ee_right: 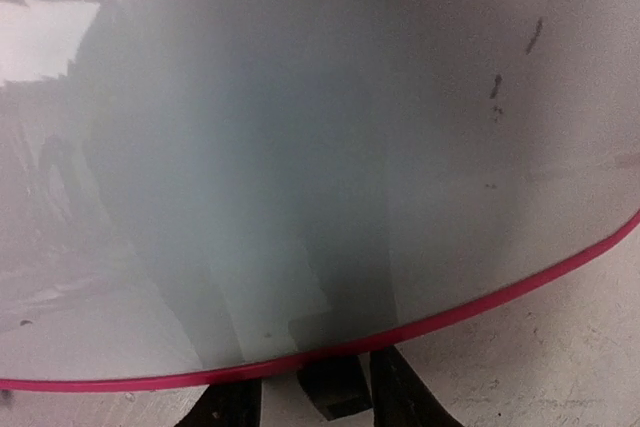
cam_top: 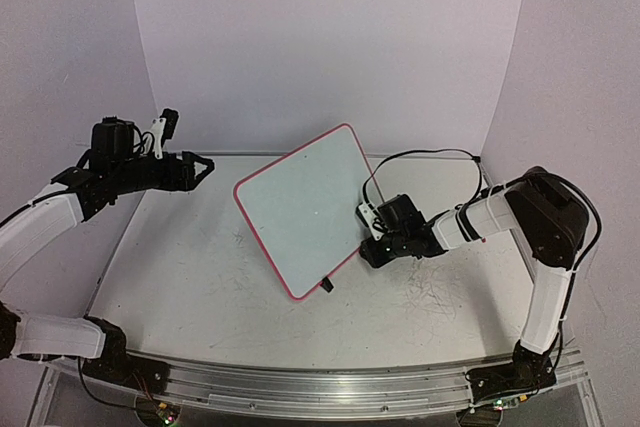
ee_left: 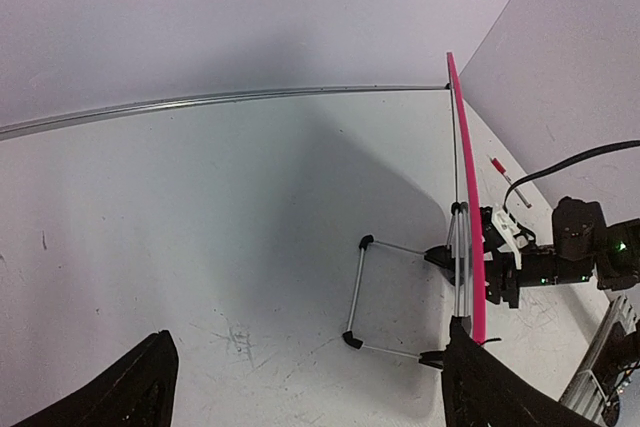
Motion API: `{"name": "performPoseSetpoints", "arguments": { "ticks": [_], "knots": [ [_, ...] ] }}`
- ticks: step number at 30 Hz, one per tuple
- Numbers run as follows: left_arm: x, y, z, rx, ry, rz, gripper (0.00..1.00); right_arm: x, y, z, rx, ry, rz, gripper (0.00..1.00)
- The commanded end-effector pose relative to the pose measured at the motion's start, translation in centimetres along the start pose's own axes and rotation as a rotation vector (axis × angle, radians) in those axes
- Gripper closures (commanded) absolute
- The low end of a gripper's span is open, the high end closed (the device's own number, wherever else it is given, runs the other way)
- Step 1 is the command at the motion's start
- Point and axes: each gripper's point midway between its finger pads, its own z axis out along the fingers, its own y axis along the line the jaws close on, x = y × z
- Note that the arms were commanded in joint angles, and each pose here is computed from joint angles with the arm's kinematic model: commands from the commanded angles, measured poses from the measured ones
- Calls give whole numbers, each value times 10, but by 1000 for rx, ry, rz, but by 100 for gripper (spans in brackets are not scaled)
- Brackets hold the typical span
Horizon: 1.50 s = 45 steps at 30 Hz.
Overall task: Write a sentence on the whiteboard
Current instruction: Move the whiteboard to the center of the board.
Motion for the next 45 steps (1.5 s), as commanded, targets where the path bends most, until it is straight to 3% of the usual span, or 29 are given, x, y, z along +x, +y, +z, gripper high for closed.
{"name": "performPoseSetpoints", "arguments": {
  "ticks": [1,8,14,24,34,45],
  "knots": [
    [-13,-2,-5,-4,-56,39,7,-27,6,-1,-20,-81,-11,67],
    [-11,2,-5,-22,-57,42,8,-30,4,-9,-6,-137,27,81],
    [-10,7,-6,-51,-59,50,8,-26,1,-16,106,-172,67,100],
    [-11,15,-10,-104,-77,66,8,2,-16,-38,218,-219,281,100],
    [-13,12,-14,-92,-93,58,8,58,-46,-76,363,-269,577,100],
    [-3,12,-8,-72,-82,8,8,86,-16,-81,390,-243,652,100]
  ]
}}
